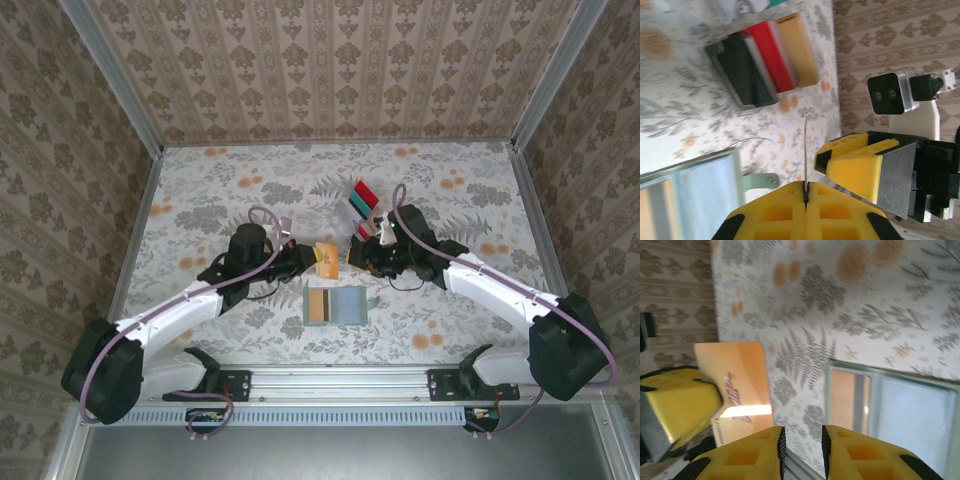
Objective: Put the credit cards into the card holder
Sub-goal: Insert the credit card into the card slot.
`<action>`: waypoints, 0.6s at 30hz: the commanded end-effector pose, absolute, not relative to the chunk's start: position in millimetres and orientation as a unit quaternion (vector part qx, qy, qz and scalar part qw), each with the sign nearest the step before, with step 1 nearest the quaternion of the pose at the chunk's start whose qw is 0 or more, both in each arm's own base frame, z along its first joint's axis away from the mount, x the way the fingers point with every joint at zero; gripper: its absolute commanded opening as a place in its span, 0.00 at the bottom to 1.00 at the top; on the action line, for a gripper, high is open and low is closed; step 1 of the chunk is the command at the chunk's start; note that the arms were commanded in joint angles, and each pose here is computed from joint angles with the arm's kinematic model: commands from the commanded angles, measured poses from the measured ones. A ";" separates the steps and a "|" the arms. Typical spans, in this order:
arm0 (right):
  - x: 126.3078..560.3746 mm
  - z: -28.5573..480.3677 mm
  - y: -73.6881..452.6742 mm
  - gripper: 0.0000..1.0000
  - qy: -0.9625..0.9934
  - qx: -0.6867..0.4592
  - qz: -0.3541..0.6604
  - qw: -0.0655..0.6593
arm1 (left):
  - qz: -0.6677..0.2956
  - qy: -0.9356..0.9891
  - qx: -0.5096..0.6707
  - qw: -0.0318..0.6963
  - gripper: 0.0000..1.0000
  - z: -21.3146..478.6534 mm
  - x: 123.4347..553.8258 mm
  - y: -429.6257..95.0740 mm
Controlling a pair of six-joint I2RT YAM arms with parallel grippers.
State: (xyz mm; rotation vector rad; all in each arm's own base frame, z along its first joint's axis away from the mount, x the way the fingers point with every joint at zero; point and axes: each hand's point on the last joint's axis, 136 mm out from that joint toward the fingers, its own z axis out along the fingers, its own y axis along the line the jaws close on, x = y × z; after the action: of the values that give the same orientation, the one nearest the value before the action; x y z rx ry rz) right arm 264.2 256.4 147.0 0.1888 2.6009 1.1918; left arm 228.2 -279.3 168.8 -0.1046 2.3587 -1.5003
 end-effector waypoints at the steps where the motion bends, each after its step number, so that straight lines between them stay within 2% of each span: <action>1: 250.8 110.8 246.9 0.29 0.934 0.061 0.333 0.117 | -0.475 0.863 -0.046 0.162 0.00 129.9 214.9 -261.5; 8: 232.6 62.6 252.1 0.27 0.966 0.050 0.242 0.082 | -0.434 0.886 -0.042 0.158 0.00 98.2 198.6 -254.4; 18: 224.6 34.9 230.7 0.25 0.984 0.051 0.155 0.076 | -0.436 0.887 -0.014 0.154 0.00 85.5 192.0 -268.8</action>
State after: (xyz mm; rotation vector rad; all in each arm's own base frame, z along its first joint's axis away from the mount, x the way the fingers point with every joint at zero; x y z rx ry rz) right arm 223.9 245.3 37.3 0.1648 2.9474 0.5949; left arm 192.6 -264.9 89.9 -0.0995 2.5635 -1.2586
